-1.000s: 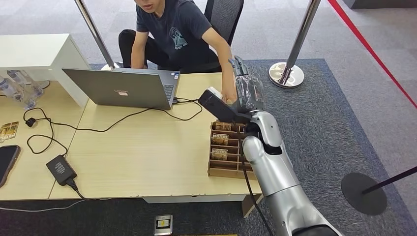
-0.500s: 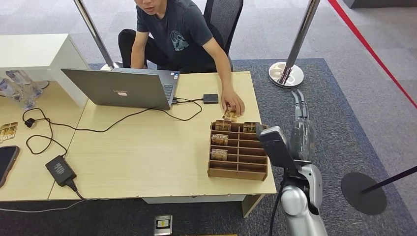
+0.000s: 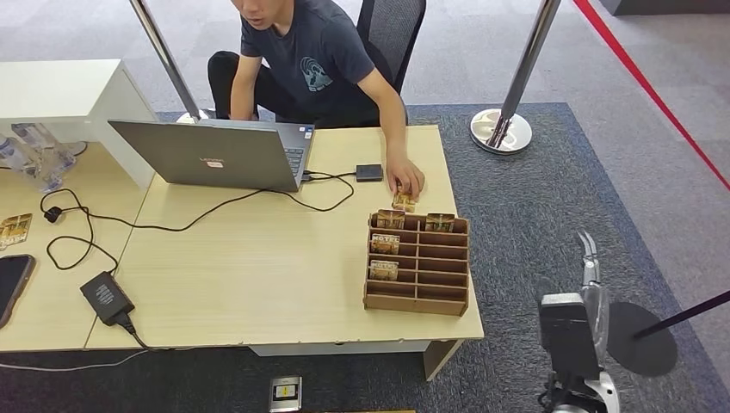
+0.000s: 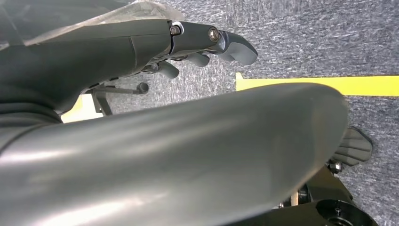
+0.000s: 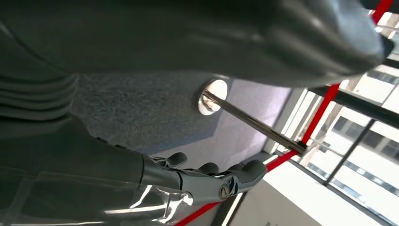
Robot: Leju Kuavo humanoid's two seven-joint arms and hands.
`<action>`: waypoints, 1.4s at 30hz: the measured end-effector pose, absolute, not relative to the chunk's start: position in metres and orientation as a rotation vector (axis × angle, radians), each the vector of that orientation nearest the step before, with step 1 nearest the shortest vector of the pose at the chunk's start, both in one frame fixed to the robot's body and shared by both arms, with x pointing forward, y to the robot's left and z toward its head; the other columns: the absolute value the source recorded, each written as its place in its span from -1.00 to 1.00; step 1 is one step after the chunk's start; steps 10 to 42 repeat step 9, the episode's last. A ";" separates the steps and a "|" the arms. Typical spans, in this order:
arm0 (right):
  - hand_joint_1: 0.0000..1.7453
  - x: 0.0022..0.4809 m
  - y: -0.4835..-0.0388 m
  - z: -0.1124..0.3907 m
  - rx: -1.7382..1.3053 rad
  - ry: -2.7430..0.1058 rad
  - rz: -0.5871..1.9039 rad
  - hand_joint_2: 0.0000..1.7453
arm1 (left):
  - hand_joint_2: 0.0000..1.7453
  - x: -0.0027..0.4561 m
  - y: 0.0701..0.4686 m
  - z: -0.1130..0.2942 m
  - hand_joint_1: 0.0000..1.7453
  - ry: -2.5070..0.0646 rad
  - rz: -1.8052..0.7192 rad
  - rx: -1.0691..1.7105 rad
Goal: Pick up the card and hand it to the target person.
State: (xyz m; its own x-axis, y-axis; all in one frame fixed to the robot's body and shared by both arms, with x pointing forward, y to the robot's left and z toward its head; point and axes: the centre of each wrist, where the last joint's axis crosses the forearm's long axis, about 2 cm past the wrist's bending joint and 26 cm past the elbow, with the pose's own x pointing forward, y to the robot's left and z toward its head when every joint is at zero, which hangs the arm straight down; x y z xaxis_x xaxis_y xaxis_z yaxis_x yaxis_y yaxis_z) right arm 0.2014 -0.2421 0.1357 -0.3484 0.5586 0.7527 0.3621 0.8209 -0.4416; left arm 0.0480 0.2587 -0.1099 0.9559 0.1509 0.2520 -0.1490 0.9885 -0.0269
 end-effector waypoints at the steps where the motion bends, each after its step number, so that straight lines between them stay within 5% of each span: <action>1: -1.00 0.200 -0.246 0.132 -0.670 -1.951 0.225 -1.00 | -1.00 0.048 0.259 -0.110 -1.00 -0.253 0.155 -0.007; 9: -1.00 0.192 -0.279 0.083 -0.641 -1.703 0.145 -1.00 | -1.00 0.048 0.255 -0.110 -1.00 -0.241 0.181 -0.003; 42: -1.00 0.192 -0.279 0.083 -0.641 -1.703 0.145 -1.00 | -1.00 0.048 0.255 -0.110 -1.00 -0.241 0.181 -0.003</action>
